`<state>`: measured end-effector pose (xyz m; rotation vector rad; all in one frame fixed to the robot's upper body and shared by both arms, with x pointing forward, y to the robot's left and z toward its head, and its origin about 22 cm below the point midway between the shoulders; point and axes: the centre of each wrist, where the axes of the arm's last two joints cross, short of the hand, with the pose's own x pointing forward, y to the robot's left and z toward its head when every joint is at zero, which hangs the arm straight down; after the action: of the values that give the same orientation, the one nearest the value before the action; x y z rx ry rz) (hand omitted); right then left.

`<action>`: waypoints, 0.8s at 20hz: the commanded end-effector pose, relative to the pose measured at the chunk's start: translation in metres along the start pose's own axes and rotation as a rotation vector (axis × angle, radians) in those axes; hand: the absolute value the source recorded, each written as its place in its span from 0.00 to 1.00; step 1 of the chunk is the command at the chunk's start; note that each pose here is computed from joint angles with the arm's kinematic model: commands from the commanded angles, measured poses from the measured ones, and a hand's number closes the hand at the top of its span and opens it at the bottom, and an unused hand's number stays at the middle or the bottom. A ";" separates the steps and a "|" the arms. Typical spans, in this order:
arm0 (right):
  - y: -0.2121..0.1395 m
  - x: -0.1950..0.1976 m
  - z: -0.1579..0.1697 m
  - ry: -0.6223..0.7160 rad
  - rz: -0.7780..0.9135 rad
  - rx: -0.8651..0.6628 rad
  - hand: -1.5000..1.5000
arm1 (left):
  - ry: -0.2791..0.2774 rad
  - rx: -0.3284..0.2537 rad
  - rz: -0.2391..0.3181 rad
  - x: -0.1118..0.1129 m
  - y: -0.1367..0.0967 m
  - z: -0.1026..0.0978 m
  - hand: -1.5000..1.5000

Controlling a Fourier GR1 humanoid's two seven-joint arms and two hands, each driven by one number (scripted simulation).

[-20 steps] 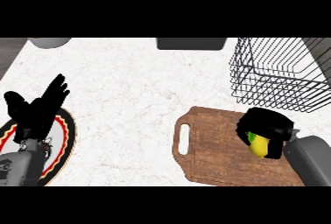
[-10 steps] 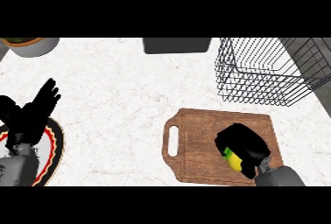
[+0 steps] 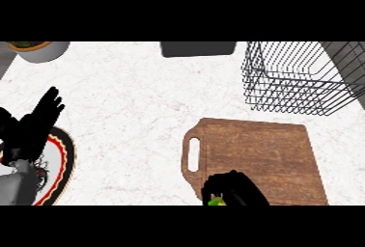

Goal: Pick the lemon from the cutting board and place it in the basket

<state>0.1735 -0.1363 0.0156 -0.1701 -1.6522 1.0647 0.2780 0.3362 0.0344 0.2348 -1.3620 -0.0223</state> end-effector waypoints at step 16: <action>-0.092 0.155 0.050 0.078 -0.012 -0.560 1.00 | -0.037 -0.078 -0.005 0.012 -0.035 -0.008 0.50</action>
<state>0.1139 -0.1158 0.1488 -0.5189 -1.7596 0.7191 0.2903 0.3168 0.0416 0.1915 -1.3790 -0.0703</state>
